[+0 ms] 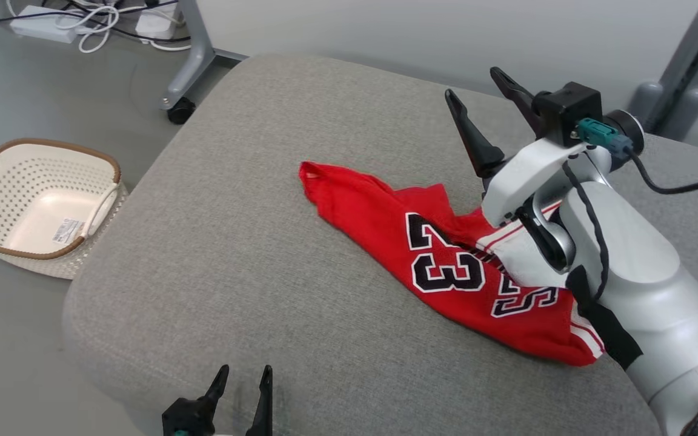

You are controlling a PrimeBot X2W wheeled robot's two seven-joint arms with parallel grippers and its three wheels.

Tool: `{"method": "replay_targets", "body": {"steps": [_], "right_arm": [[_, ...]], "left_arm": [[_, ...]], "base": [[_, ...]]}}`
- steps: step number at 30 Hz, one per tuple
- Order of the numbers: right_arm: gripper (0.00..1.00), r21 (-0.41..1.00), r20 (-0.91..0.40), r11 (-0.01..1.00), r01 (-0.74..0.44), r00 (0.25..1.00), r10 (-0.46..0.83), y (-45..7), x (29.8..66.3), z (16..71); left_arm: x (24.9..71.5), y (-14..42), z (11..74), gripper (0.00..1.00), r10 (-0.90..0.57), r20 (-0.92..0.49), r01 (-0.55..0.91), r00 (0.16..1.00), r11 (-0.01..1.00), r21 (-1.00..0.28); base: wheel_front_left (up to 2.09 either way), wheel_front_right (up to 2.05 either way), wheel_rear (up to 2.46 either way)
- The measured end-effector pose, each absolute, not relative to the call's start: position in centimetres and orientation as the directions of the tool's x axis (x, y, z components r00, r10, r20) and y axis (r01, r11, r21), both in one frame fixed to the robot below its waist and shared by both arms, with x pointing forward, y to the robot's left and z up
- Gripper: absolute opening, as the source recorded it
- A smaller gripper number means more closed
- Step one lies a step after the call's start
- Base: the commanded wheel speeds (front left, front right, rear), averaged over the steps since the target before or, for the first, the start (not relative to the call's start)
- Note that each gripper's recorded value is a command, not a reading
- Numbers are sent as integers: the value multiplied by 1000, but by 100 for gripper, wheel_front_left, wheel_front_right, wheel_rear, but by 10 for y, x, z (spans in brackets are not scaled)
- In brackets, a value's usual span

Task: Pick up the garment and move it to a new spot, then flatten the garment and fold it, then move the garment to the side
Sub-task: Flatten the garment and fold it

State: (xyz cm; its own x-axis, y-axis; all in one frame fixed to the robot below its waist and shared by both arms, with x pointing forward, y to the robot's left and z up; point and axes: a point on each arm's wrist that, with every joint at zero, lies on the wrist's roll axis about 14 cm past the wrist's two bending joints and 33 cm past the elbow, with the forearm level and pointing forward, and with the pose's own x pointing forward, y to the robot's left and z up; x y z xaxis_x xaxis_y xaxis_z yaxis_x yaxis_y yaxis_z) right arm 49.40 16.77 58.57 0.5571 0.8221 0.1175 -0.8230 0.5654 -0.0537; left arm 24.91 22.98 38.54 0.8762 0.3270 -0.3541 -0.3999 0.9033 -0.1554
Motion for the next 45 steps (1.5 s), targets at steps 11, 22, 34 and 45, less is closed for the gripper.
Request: {"method": "replay_targets", "body": {"steps": [11,22,34,45], "right_arm": [[100,64,-26,768,-638,768,640,40,508,505],[100,150,-225,838,-524,808,545,-15,467,420],[100,186,-293,849,-495,797,529,-16,454,397],[78,198,-313,850,-488,790,527,-13,460,388]], "left_arm": [[295,203,395,100,198,-311,-257,930,953,-162],[305,191,392,100,150,-317,-211,936,963,-166],[301,193,390,100,153,-324,-215,934,962,-165],[298,194,386,100,161,-340,-229,926,959,-168]], "base": [[0,0,0],[0,0,0],[0,0,0],[0,0,0]]}}
